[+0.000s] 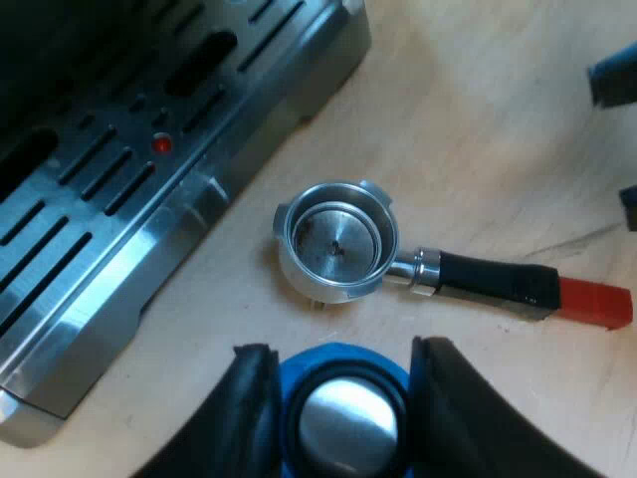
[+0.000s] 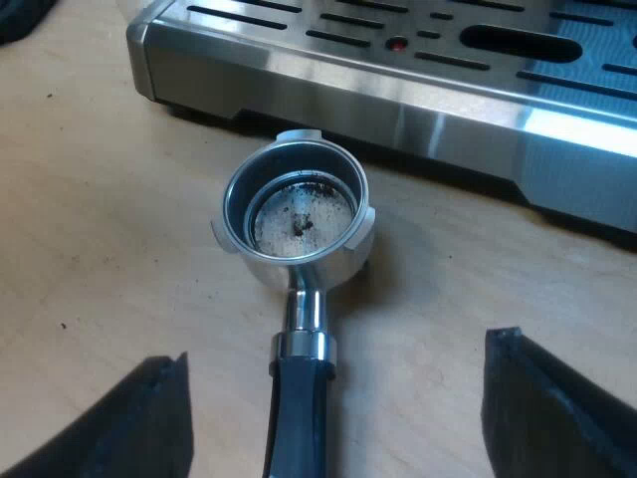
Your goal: Grind coffee beans and then tamp
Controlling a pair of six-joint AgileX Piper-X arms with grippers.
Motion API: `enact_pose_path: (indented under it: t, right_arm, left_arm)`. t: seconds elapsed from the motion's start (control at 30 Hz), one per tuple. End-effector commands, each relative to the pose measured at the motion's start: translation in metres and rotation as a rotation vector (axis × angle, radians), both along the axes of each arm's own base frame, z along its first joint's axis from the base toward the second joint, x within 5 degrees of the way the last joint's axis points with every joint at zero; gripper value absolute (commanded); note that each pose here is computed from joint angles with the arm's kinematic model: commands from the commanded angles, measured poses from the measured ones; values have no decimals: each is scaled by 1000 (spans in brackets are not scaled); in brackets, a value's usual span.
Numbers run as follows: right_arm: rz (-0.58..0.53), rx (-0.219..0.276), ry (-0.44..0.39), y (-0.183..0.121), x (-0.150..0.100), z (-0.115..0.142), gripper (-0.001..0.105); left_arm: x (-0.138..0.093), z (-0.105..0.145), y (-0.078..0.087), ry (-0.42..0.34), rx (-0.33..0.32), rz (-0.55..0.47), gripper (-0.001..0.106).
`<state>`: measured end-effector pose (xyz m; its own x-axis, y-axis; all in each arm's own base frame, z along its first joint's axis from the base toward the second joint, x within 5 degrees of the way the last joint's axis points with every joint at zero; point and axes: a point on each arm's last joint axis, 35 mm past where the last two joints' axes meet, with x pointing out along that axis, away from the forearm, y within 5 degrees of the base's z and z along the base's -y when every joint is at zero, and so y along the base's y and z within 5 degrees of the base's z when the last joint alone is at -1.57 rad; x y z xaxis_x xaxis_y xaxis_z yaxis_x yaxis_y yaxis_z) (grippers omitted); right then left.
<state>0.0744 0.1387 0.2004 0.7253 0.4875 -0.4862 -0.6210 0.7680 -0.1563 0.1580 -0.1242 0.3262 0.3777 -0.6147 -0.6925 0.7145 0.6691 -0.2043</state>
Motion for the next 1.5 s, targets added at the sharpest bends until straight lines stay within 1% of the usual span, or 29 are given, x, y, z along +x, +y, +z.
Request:
enact_pose_path:
  t: [0.03, 0.07, 0.17, 0.27, 0.37, 0.4, 0.43, 0.47, 0.53, 0.57, 0.7, 0.8, 0.97, 1.13, 1.5]
  right_arm:
    - [5, -3, -13, 0, 0, 1, 62]
    - [5, -3, -13, 0, 0, 1, 62]
    - [5, -3, -13, 0, 0, 1, 62]
    - [5, -3, -13, 0, 0, 1, 62]
    - [5, -3, -13, 0, 0, 1, 62]
    - [5, -3, -13, 0, 0, 1, 62]
    - [5, -3, -13, 0, 0, 1, 62]
    - [5, -3, -13, 0, 0, 1, 62]
    - [5, -3, -13, 0, 0, 1, 62]
    - [5, -3, -13, 0, 0, 1, 62]
    - [5, -3, -13, 0, 0, 1, 62]
    - [5, -3, -13, 0, 0, 1, 62]
    - [5, -3, -13, 0, 0, 1, 62]
    - [5, -3, -13, 0, 0, 1, 62]
    - [5, -3, -13, 0, 0, 1, 62]
  left_arm:
    - [6, 0, -6, 3, 8, -13, 0]
    - [8, -1, -7, 7, 13, -15, 0]
    - [11, 1, -13, -17, 12, -39, 0]
    - [9, 3, -24, -42, -1, -90, 0]
    - [6, 0, -35, -84, 38, -145, 0]
    - [6, -3, -39, -104, 65, -160, 0]
    - [6, -3, -39, -111, 70, -159, 0]
    - [6, -5, -44, -121, 78, -179, 0]
    - [8, -6, -53, -151, 66, -218, 0]
    - [8, -7, -55, -155, 65, -222, 0]
    - [17, -9, -65, -194, 25, -230, 0]
    - [22, -14, -71, -189, 13, -242, 0]
    - [31, -26, -80, -186, 32, -281, 0]
    - [37, -40, -87, -174, 66, -306, 0]
    - [47, -57, -98, -164, 82, -320, 0]
